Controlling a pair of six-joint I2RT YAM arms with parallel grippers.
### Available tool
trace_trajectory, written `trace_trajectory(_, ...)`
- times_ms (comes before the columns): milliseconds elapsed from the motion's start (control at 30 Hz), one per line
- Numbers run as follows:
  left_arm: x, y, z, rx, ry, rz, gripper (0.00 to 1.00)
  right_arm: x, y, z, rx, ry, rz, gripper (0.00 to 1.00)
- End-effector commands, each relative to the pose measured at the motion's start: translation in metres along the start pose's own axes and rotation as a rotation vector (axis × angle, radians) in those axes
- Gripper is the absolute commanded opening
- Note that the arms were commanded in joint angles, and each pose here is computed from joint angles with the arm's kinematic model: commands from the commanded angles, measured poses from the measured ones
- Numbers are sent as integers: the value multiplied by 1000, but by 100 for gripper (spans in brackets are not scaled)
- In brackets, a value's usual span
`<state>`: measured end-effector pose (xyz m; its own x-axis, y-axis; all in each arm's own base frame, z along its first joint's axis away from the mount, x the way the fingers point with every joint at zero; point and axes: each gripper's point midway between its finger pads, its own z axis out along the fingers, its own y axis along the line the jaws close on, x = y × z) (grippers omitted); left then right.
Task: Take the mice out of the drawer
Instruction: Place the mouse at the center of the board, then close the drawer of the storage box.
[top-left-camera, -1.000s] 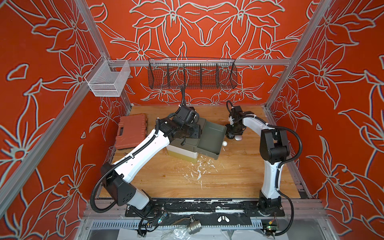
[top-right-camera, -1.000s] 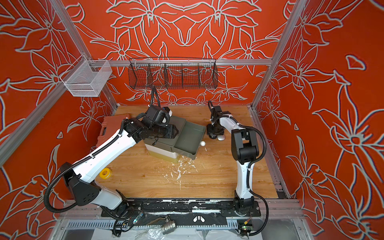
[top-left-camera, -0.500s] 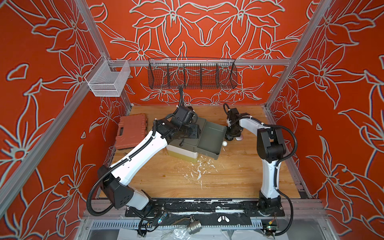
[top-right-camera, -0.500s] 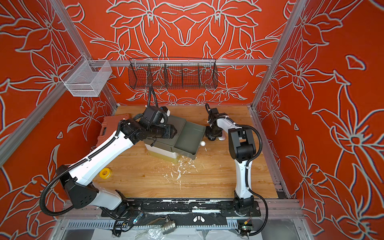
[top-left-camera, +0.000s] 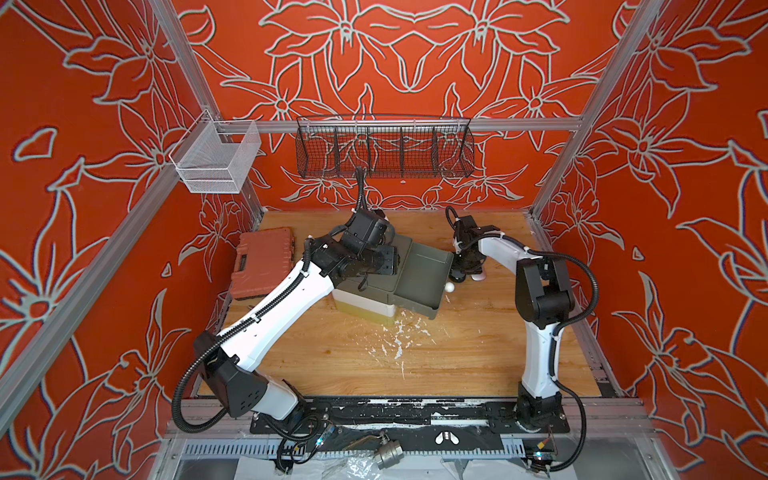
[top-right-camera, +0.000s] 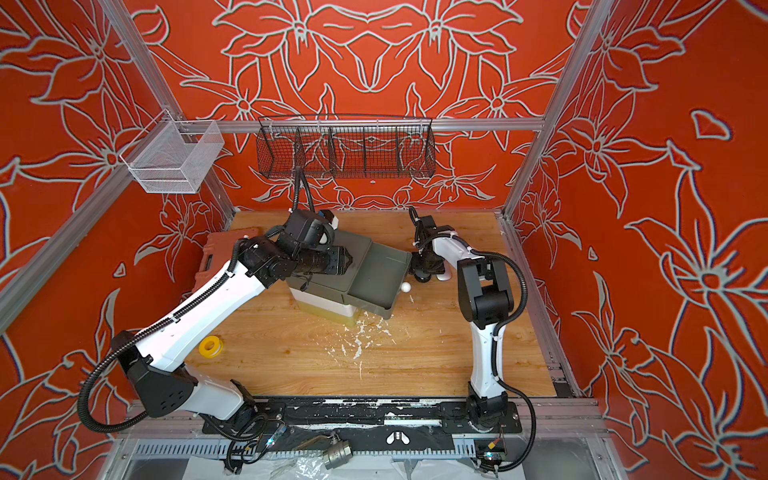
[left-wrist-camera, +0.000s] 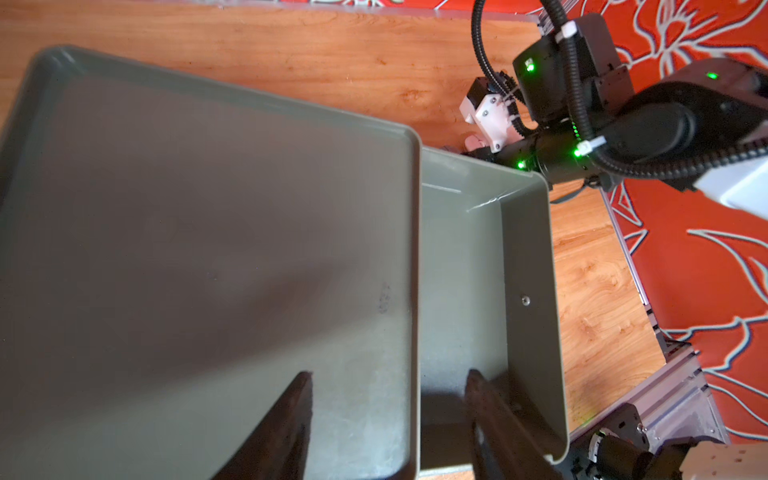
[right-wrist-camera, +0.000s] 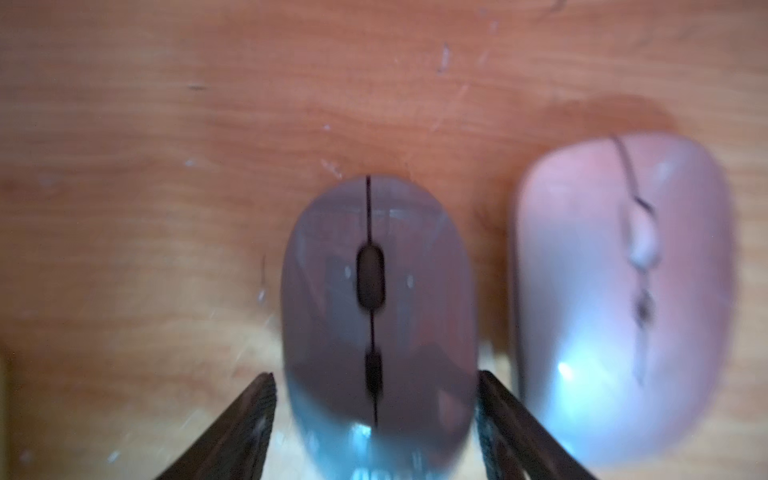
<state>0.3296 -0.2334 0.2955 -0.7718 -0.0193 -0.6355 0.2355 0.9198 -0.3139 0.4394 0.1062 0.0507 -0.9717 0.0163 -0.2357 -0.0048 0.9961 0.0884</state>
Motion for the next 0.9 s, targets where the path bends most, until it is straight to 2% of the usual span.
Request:
trace_trajectory(0, -11, 0, -17, -6, -37, 13, 57, 1, -5, -42, 6, -56, 39, 78)
trace_trajectory(333, -21, 4, -41, 17, -83, -8, 59, 19, -37, -92, 67, -116, 101, 79)
trace_trajectory(633, -18, 50, -75, 20, -120, -158, 63, 56, -42, -122, 31, -148, 151, 79)
trace_trajectory(867, -17, 78, -67, 20, -64, -205, 65, 85, -32, -148, -54, -172, 150, 76)
